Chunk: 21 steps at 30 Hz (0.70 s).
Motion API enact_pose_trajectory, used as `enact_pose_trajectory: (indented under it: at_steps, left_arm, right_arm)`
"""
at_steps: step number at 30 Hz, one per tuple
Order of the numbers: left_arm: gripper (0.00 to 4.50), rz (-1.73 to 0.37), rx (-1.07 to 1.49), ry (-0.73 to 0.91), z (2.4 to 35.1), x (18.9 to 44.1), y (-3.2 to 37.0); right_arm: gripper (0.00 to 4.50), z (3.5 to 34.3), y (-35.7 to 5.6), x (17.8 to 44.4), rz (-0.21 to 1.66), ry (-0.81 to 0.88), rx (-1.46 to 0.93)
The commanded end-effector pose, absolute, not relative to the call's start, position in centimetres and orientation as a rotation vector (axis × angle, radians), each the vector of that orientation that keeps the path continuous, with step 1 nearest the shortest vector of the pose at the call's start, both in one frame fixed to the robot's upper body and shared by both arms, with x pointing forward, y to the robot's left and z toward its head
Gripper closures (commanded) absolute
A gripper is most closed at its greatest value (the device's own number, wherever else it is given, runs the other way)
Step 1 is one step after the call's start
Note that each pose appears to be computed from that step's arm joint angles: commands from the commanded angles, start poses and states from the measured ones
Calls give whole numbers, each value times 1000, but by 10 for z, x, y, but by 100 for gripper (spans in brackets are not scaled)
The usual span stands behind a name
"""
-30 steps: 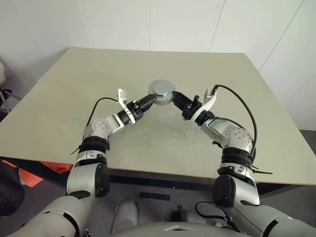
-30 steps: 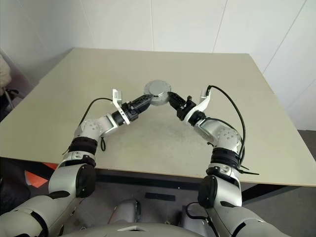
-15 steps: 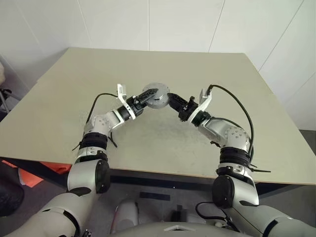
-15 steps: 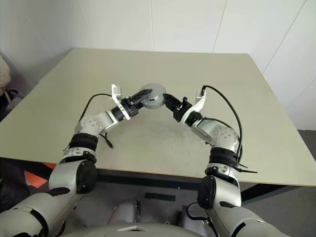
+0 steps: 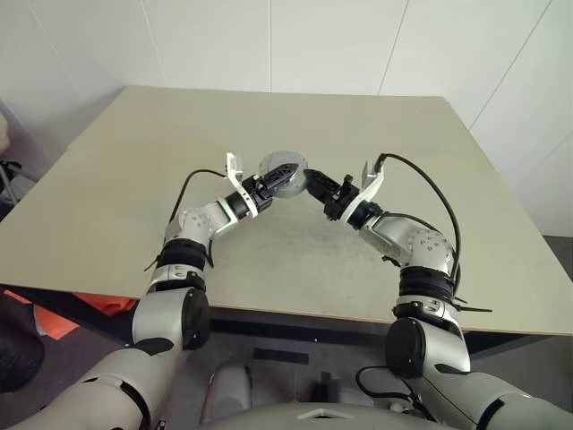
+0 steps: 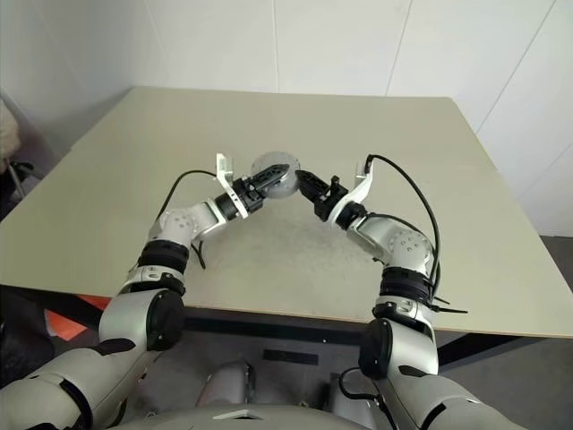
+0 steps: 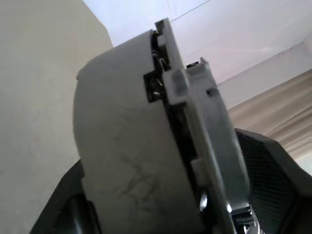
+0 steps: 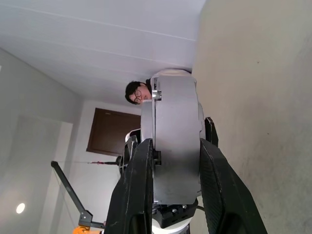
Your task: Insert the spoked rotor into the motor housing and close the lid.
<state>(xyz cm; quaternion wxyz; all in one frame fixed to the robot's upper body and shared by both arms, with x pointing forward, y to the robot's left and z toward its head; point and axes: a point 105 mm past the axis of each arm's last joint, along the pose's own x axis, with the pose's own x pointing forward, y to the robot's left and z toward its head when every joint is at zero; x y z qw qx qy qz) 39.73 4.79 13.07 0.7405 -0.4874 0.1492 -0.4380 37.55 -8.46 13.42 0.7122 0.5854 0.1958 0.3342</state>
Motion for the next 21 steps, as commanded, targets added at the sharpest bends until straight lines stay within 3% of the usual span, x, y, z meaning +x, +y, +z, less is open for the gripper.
enact_pose_trajectory:
  at_steps: [1,21]
  left_arm:
    - [178,-956,-1025,277,146,404,53]
    - [182,-874,-1225,186,169,419,71]
  right_arm:
    - [338,157,-88,376,788,356,1280]
    - [338,149,-87,373,774,392,1263]
